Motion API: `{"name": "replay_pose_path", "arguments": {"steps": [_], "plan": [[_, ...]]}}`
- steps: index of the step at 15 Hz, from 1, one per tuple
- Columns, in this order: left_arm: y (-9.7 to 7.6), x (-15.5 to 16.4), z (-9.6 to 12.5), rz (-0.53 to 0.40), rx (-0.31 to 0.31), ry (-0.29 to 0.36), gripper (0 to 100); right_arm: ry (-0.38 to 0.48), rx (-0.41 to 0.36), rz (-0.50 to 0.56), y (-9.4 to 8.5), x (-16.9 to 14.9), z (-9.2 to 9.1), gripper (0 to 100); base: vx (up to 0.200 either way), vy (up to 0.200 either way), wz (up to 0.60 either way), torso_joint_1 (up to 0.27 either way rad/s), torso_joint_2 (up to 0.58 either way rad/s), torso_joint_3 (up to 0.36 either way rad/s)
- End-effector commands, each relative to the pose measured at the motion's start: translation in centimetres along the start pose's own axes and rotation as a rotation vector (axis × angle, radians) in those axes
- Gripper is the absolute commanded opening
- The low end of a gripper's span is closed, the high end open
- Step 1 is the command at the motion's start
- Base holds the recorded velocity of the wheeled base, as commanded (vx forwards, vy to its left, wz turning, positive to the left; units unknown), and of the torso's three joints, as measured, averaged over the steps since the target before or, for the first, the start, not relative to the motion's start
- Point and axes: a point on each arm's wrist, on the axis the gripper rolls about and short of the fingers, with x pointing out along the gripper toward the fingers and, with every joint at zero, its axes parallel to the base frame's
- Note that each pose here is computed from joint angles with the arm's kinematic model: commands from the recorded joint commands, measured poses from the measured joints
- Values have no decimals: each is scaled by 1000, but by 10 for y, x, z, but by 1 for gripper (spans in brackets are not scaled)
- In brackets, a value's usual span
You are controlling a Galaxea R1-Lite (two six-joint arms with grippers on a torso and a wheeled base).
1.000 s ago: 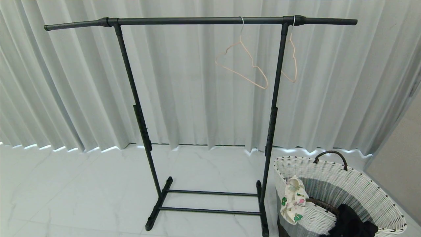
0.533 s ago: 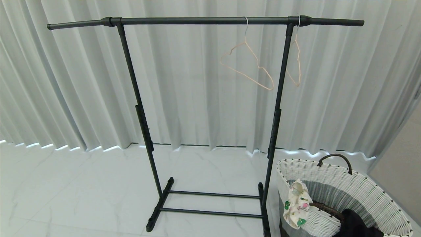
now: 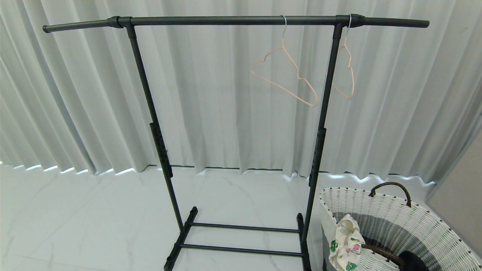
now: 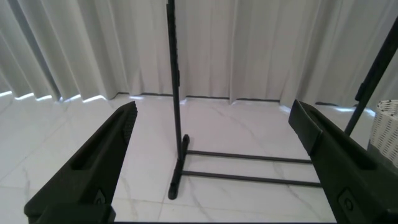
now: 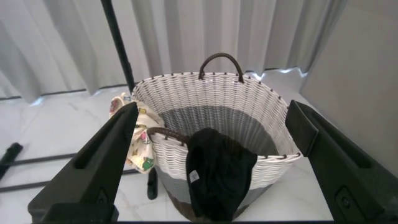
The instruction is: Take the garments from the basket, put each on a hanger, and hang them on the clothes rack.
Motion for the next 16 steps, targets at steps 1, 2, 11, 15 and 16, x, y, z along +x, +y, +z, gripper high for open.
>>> {"name": "replay_pose_path", "arguments": {"steps": [1,2,11,15,16], "plan": [[0,0,0,0,0,1,100,1,-31,-1,0,0,0,100,0,0,0,0,0,0],[0,0,0,0,-7,0,100,1,-12,-1,0,0,0,100,0,0,0,0,0,0],[0,0,0,0,-14,1,100,0,23,0,0,0,0,100,0,0,0,-7,24,17],[0,0,0,0,-15,1,100,9,7,0,0,1,0,100,0,0,0,-62,226,155],[0,0,0,0,-15,1,100,20,0,2,0,1,0,100,0,0,0,-12,56,41]]}}
